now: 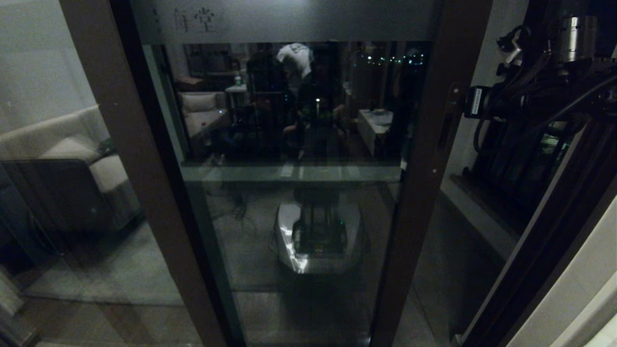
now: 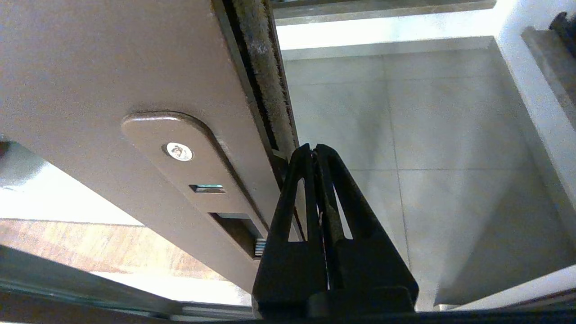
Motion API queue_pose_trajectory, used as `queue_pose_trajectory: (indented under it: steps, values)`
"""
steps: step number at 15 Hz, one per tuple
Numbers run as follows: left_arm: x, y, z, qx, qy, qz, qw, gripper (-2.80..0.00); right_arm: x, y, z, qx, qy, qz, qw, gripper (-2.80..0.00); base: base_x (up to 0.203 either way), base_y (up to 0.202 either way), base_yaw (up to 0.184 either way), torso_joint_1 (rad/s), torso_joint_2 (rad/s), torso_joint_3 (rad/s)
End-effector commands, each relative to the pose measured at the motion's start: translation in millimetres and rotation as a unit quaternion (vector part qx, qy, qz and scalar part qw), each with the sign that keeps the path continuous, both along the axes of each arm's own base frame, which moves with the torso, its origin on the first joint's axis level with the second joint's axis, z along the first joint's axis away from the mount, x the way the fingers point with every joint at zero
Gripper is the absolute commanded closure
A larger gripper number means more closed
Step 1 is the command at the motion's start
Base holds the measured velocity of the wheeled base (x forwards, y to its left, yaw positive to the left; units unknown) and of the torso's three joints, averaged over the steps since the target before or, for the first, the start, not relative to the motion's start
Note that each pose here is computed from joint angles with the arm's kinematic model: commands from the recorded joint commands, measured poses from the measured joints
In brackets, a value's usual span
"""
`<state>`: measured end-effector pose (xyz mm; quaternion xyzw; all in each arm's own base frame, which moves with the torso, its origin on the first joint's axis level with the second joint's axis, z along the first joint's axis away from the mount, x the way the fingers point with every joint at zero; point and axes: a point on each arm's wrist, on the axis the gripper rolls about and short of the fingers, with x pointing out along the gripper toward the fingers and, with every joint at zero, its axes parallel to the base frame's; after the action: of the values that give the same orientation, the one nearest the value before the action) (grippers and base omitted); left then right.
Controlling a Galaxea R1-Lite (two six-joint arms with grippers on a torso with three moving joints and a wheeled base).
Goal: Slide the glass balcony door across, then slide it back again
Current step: Open the slid door
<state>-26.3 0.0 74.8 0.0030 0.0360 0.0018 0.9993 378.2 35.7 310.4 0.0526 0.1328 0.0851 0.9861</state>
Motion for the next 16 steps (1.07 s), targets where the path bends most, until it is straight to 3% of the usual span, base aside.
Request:
queue_pose_trajectory:
  steps: [1,16]
  values:
    - [0,0,0,0.000,0.000,0.000,1.0000,0.00,1,3,-2,0.000,0.003,0.004,1.000,0.00,0.000,0.000,0.000,0.000,0.00,0.000]
    - [0,0,0,0.000,0.001,0.000,1.0000,0.00,-1,29,-3,0.010,0.006,0.035,0.999,0.00,0.000,0.000,0.000,0.000,0.00,0.000]
